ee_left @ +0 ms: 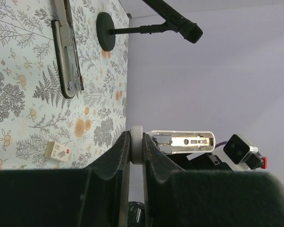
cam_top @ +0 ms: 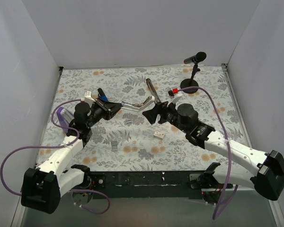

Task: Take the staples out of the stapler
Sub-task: Unload the staple at the center of the board.

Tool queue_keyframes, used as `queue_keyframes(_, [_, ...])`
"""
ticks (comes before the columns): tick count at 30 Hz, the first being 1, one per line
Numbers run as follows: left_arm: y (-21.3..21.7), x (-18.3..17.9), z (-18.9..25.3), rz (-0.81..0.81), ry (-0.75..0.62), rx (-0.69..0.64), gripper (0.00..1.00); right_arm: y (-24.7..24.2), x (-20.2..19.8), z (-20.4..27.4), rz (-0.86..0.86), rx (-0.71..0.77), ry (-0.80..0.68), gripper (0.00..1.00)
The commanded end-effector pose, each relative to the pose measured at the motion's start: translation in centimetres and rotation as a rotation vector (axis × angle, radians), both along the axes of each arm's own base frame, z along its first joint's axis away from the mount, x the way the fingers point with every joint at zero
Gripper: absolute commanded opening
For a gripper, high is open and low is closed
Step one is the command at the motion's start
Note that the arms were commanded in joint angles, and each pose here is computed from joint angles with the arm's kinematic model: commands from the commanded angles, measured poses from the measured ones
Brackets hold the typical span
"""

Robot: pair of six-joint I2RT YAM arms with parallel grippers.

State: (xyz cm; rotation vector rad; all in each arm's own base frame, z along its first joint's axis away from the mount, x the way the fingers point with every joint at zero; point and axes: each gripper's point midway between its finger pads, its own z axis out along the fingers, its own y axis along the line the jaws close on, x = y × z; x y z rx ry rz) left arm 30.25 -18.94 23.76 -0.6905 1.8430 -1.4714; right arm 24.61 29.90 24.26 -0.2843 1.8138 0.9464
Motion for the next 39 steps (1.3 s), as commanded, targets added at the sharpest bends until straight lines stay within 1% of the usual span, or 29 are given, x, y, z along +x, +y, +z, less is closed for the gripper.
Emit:
queue_keyframes(1, [0.6,0.1,1.4,0.043,-0.028,-0.062,0.00,1.9,0.4,4.2,0.045,0.163,-0.108,0.83])
queue_keyframes(3, [0.4,-0.1,1.7,0.032,-0.030,-0.076,0.00,2.4,0.2,4.2,0.091,0.139,-0.182,0.83])
queue_keyframes(4, [0.4,-0.1,1.8,0.032,-0.022,-0.088,0.00,2.5,0.3,4.9,0.097,0.156,-0.237,0.84])
queue_keyframes(5, [0.3,-0.2,1.9,0.028,-0.018,-0.096,0.00,2.6,-0.5,4.2,0.146,0.140,-0.282,0.84])
queue_keyframes(6, [0.2,-0.5,2.1,0.016,-0.018,-0.105,0.00,2.5,-0.8,4.1,0.161,0.138,-0.321,0.84])
queue_keyframes(7, [0.1,-0.6,2.4,0.012,-0.012,-0.119,0.00,2.3,-1.3,5.4,0.173,0.168,-0.389,0.84])
queue_keyframes(9, [-0.1,-0.9,2.8,-0.010,-0.006,-0.137,0.00,2.0,-1.9,4.4,0.202,0.131,-0.435,0.84])
queue_keyframes(12, [-0.5,-1.5,3.6,-0.048,0.001,-0.178,0.00,1.5,-3.4,4.6,0.259,0.130,-0.514,0.85])
queue_keyframes(16, [-0.8,-2.4,4.7,-0.084,0.000,-0.214,0.00,1.0,-4.2,5.4,0.272,0.156,-0.573,0.86])
queue_keyframes(20, [-1.4,-3.4,5.5,-0.150,0.001,-0.259,0.00,1.5,-5.3,6.7,0.335,0.175,-0.654,0.87])
queue_keyframes(25, [-1.6,-4.5,6.0,-0.193,0.024,-0.319,0.00,2.1,-5.7,8.0,0.367,0.188,-0.738,0.86])
queue_keyframes(29, [-1.7,-5.3,6.5,-0.219,0.019,-0.353,0.00,2.3,-5.5,7.8,0.368,0.173,-0.811,0.85])
queue_keyframes(33, [-1.8,-5.7,7.0,-0.243,0.013,-0.371,0.00,2.6,-4.6,7.8,0.346,0.152,-0.824,0.85])
queue_keyframes(39, [-1.8,-5.8,7.7,-0.244,-0.005,-0.357,0.00,1.9,-3.9,7.8,0.284,0.128,-0.855,0.86])
